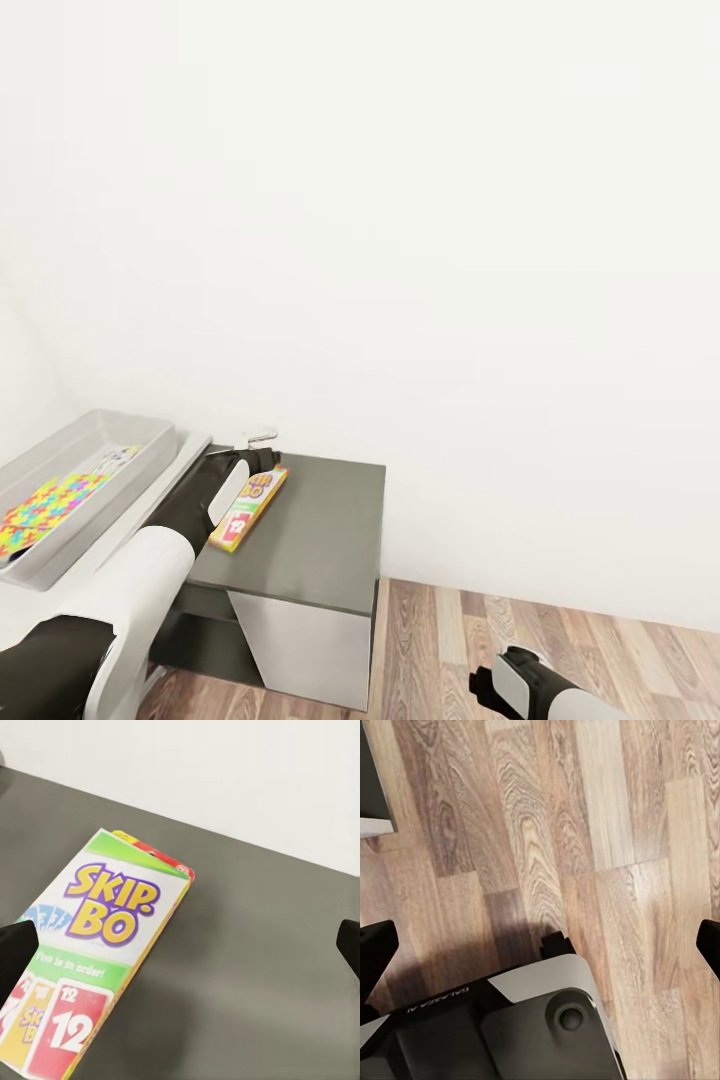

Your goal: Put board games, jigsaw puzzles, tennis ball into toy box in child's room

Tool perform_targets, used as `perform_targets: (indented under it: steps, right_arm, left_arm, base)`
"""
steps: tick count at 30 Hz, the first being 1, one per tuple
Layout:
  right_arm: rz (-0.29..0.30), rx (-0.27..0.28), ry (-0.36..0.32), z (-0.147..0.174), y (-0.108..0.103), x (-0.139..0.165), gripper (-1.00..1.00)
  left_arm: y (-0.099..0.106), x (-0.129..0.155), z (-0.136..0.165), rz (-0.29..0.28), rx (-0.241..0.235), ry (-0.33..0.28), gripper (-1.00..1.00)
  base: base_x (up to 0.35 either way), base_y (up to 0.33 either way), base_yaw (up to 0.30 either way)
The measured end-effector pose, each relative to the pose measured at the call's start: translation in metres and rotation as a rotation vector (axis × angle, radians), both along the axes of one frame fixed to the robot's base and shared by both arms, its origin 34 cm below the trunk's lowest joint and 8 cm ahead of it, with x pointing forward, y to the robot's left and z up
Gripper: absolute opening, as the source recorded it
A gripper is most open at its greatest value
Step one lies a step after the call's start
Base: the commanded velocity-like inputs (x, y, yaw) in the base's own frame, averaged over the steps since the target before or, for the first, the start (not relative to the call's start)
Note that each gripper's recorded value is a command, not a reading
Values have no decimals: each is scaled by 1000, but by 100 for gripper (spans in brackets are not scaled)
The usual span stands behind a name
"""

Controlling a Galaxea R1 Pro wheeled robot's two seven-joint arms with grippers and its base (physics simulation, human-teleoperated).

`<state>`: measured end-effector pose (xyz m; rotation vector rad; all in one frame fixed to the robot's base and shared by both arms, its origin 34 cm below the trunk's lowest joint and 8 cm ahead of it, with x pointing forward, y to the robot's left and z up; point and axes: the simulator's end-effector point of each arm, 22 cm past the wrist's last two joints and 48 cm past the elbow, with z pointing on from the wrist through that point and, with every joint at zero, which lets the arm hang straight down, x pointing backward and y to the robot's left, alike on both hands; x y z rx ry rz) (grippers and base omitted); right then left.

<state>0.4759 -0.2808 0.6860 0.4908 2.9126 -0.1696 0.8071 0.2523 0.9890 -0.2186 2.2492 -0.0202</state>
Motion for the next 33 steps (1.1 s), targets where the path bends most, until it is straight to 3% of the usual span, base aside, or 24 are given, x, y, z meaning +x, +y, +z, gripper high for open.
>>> perform_targets:
  steps: [23,33]
  right_arm:
    - [1,-1,3,-1,0,-2,100]
    - [5,-2,32,-9,0,-21,100]
  left_arm:
    - [4,-1,-2,3,6,14,100]
    - [31,0,-15,42,33,80,100]
  base:
    - [56,30,0]
    - [0,0,0]
